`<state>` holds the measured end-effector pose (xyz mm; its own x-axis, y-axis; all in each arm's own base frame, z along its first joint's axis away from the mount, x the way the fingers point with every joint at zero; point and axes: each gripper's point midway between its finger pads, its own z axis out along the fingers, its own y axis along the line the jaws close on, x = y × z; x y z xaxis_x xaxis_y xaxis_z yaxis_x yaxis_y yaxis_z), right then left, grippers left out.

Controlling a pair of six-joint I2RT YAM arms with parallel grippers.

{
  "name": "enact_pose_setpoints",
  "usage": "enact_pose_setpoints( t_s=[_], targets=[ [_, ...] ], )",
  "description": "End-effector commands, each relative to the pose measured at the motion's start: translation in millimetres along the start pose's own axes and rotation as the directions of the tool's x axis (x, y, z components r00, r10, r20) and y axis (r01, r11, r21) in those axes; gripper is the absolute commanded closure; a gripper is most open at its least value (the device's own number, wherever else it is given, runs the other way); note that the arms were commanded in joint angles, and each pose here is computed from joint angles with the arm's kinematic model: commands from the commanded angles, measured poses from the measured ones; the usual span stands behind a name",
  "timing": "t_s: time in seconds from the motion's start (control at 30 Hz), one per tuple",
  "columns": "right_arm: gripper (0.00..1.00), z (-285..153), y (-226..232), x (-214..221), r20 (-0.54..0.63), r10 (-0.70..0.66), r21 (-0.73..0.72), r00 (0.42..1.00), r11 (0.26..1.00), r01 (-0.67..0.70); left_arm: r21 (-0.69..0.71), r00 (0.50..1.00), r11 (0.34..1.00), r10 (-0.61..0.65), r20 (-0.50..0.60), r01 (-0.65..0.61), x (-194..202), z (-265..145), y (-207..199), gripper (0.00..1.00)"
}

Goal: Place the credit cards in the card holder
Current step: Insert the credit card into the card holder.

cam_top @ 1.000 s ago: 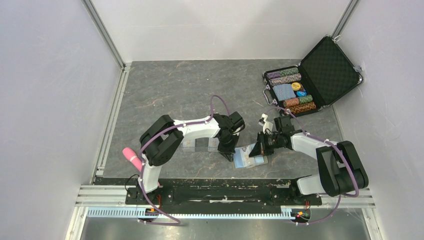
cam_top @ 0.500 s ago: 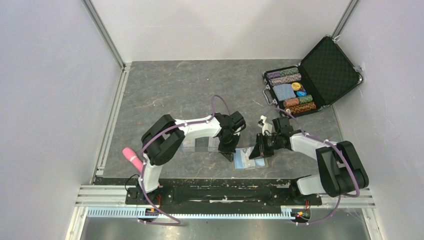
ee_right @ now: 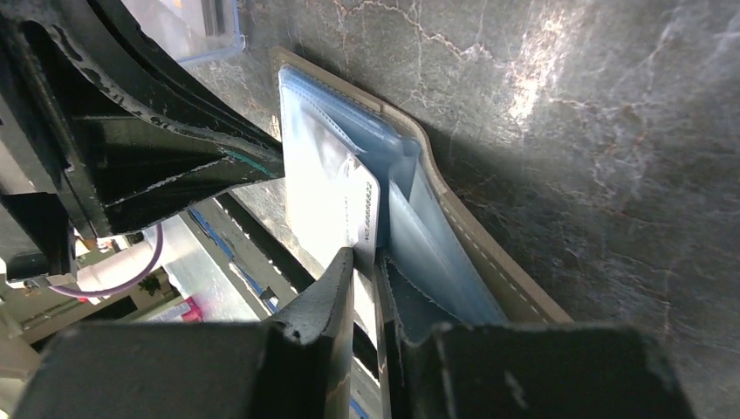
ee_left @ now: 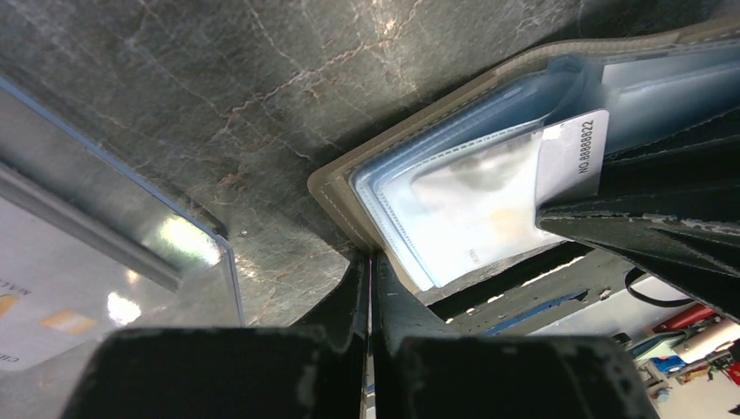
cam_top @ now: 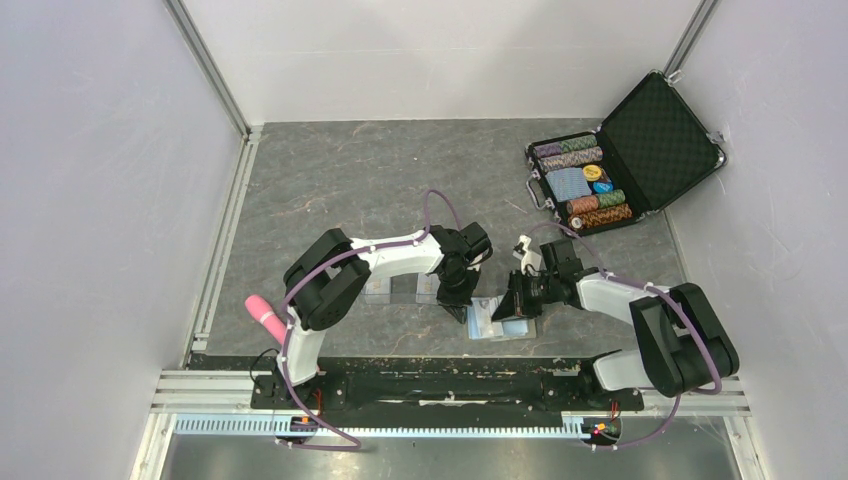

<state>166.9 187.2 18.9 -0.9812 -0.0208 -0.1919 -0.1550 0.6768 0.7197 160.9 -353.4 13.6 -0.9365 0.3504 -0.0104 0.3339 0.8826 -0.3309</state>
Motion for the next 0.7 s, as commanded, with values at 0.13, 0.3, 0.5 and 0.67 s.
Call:
enact_pose_setpoints(
  t_s=[0.13,0.3,0.5,0.67],
  targets=[
    [0.81,5.6,8.1,5.6,0.01,0.015,-0.032,1.0,0.999,-0.015,0.01,0.999,0.999,0.051,0.013,-0.051,-6.3,19.5,-7.4,0.98],
    [0.63,0.5,12.8,2.9,0.003,-0.011,-0.025,1.0,1.0,0.011,0.012,0.999,0.999,0.053,0.012,-0.053,-6.0,19.4,-7.5,0.98],
    [0.55,-0.8,10.5,8.0,-0.014,-0.01,-0.015,1.0,1.0,0.01,0.017,0.998,0.998,0.055,0.012,-0.056,-7.2,19.7,-9.1,0.98],
    [0.56,-1.1,10.1,7.6,-0.012,-0.015,-0.006,1.0,1.0,0.015,0.021,0.998,0.998,0.055,0.014,-0.056,-7.3,18.6,-11.0,0.98]
  ],
)
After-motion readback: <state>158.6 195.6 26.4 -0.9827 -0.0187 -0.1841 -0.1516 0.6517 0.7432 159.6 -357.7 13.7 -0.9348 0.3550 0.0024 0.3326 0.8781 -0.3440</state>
